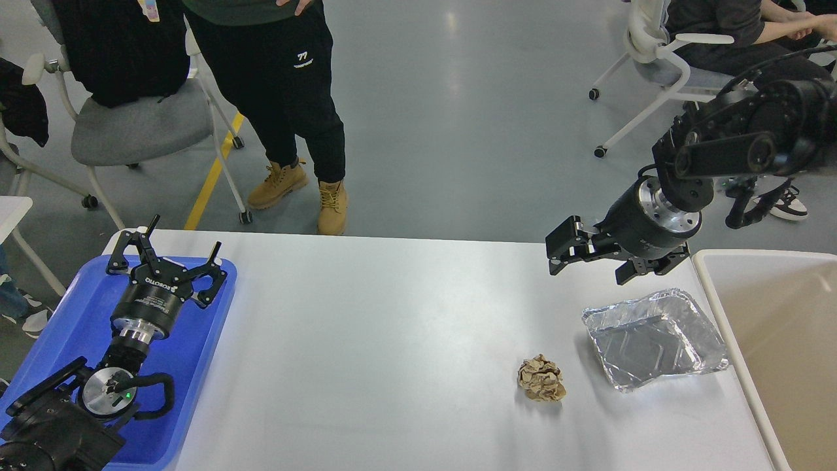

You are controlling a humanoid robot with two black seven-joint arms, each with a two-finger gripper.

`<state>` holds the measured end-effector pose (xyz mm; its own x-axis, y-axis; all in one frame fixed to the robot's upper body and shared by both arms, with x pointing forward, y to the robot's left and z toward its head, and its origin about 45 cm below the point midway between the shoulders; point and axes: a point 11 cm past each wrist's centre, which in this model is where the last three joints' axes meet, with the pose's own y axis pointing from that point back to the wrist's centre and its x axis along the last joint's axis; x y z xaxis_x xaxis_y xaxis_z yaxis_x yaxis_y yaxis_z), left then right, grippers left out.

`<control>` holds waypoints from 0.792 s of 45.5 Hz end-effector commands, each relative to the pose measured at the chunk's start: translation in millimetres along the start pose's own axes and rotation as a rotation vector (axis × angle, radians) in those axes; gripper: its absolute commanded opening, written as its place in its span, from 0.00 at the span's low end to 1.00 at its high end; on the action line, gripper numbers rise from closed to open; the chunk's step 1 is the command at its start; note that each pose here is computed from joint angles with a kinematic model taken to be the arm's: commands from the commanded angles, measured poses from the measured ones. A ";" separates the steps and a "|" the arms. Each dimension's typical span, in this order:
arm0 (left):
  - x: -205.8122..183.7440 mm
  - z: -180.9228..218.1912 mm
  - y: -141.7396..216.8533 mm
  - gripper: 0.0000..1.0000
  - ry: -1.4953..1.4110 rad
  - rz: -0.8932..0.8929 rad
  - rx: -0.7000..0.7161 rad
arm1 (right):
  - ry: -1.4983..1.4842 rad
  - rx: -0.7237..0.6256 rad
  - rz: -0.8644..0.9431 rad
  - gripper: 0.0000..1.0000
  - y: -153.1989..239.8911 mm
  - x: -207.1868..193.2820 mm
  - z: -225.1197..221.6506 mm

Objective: Tidy desktop
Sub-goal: 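Move the right gripper toward the silver foil tray, opening it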

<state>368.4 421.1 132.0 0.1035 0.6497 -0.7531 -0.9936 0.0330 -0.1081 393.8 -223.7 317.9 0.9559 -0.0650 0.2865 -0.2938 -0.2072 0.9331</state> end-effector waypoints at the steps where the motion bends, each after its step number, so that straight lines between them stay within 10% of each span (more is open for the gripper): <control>1: -0.2 0.5 -0.3 0.99 -0.001 -0.001 -0.001 | -0.013 0.005 0.000 1.00 -7.8 0.4 5.6; 36: -0.4 -0.4 -0.4 0.99 0.001 -0.001 0.001 | -0.122 -0.028 0.082 1.00 -25.7 4.0 59.1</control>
<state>368.6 420.9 132.2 0.1042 0.6496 -0.7531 -0.9935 0.0334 -0.1087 406.4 -257.1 290.1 0.9328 -0.1517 0.3269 -0.3518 -0.1865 0.9173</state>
